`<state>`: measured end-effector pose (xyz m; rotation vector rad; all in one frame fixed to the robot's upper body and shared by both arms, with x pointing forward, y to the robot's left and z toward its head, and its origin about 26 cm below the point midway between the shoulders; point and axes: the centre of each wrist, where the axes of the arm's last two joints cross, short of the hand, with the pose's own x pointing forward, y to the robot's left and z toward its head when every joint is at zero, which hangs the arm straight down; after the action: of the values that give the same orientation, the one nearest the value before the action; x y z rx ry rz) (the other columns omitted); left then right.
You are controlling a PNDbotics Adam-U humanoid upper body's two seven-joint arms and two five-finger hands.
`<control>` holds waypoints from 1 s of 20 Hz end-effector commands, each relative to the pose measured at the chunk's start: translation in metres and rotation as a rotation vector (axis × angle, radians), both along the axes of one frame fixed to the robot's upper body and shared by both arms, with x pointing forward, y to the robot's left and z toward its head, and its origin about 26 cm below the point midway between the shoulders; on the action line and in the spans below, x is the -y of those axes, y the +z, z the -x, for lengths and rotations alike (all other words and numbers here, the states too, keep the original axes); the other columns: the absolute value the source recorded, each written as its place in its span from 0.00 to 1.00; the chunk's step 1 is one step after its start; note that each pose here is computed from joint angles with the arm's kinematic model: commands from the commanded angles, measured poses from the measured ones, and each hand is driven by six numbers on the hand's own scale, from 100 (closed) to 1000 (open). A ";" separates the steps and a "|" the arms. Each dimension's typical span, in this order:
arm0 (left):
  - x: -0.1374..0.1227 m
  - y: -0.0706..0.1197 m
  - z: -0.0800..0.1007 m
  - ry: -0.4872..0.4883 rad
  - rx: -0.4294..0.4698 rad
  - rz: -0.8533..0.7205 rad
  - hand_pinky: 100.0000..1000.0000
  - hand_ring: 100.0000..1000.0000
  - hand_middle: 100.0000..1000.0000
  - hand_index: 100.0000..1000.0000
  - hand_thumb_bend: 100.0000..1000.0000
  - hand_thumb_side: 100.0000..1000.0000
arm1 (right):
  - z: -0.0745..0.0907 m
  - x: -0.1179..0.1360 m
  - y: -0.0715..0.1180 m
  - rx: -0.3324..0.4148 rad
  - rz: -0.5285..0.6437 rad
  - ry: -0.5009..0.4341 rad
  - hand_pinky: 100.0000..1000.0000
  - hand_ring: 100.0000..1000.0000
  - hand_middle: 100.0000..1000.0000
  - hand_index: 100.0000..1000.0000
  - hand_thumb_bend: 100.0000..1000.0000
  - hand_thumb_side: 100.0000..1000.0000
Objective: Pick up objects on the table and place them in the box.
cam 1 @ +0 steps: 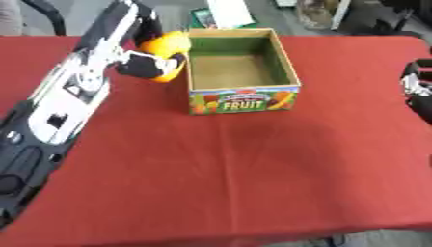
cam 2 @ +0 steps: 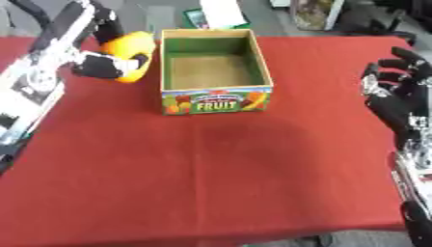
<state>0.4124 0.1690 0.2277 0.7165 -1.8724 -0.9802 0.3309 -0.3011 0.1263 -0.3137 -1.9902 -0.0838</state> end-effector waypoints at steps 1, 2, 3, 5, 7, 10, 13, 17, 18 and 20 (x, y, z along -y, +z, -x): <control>0.009 -0.003 -0.023 0.049 0.024 0.008 0.41 0.34 0.22 0.33 0.44 0.00 | -0.003 -0.002 0.010 0.025 0.009 0.024 0.59 0.58 0.60 0.79 0.10 0.01; 0.011 -0.009 -0.030 0.057 0.021 0.012 0.42 0.34 0.22 0.33 0.45 0.00 | -0.003 -0.002 0.010 0.024 0.009 0.028 0.59 0.58 0.60 0.79 0.09 0.01; 0.013 -0.015 -0.037 0.065 0.021 0.026 0.43 0.34 0.22 0.33 0.45 0.00 | -0.003 -0.004 0.010 0.023 0.009 0.034 0.59 0.58 0.60 0.79 0.08 0.00; 0.016 -0.028 -0.050 0.091 0.019 0.038 0.43 0.35 0.23 0.34 0.45 0.00 | -0.004 -0.006 0.010 0.023 0.007 0.045 0.59 0.58 0.60 0.79 0.09 0.01; 0.017 -0.041 -0.059 0.115 0.015 0.045 0.44 0.35 0.23 0.34 0.45 0.00 | -0.005 -0.009 0.011 0.025 0.007 0.056 0.59 0.58 0.60 0.79 0.10 0.01; 0.016 -0.054 -0.069 0.145 0.020 0.046 0.47 0.41 0.32 0.42 0.54 0.00 | -0.006 -0.012 0.012 0.027 0.006 0.071 0.59 0.58 0.60 0.79 0.10 0.01; 0.016 -0.058 -0.072 0.133 0.041 0.025 0.52 0.51 0.45 0.54 0.84 0.00 | -0.006 -0.012 0.012 0.026 0.004 0.072 0.59 0.58 0.60 0.79 0.10 0.01; 0.016 -0.054 -0.070 0.095 0.083 0.005 0.59 0.62 0.56 0.64 1.00 0.29 | -0.006 -0.012 0.011 0.025 0.001 0.069 0.59 0.58 0.60 0.79 0.09 0.01; 0.016 -0.052 -0.069 0.087 0.092 0.007 0.60 0.63 0.58 0.65 1.00 0.32 | -0.006 -0.012 0.011 0.025 0.001 0.069 0.59 0.58 0.60 0.79 0.09 0.01; 0.016 -0.048 -0.067 0.075 0.110 0.023 0.61 0.65 0.59 0.66 1.00 0.38 | -0.006 -0.012 0.010 0.023 0.000 0.069 0.59 0.58 0.60 0.79 0.09 0.01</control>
<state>0.4791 0.1520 0.1617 0.8158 -1.8791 -0.8947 0.3362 -0.2871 0.1287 -0.2478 -1.9987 -0.0437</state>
